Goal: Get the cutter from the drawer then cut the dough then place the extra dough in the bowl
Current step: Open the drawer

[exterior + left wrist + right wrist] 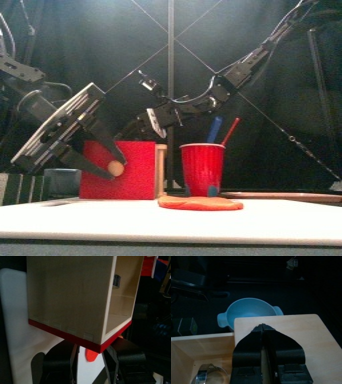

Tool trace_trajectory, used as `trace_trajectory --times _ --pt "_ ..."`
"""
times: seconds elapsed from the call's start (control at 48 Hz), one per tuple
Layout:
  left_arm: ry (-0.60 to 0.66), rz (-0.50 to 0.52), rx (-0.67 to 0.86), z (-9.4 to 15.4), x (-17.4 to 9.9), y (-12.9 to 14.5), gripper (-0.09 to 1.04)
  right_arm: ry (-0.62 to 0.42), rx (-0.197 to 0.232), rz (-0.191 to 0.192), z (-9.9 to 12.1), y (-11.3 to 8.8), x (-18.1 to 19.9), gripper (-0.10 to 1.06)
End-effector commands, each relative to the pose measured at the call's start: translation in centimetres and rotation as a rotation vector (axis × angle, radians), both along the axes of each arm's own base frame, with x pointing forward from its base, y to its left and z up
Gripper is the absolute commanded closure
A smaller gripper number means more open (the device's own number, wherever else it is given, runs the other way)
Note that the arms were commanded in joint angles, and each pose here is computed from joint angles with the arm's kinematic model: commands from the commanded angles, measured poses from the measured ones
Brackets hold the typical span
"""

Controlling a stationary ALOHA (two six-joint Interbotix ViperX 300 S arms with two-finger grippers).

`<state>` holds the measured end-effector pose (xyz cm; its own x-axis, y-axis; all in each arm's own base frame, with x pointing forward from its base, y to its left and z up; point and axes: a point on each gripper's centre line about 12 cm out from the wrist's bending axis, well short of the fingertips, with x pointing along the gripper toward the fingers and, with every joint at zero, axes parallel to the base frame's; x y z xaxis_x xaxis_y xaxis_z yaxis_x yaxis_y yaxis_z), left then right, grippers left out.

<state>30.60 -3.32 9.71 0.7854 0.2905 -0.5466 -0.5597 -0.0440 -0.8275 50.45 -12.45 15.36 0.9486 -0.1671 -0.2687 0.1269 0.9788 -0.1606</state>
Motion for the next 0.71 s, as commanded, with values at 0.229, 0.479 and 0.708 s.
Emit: trace_trajectory --times 0.229,0.479,0.708 --pt "-0.017 -0.009 0.010 0.37 0.28 -0.21 0.25 -0.016 -0.005 0.001 0.90 0.05 0.10 0.91" --pt "-0.022 -0.007 0.012 0.54 0.32 -0.08 0.03 -0.019 -0.006 0.001 1.00 0.03 0.16 0.91" --pt "-0.037 -0.010 0.012 0.99 0.38 -0.05 -0.05 -0.019 -0.006 0.001 1.00 0.03 0.16 0.91"
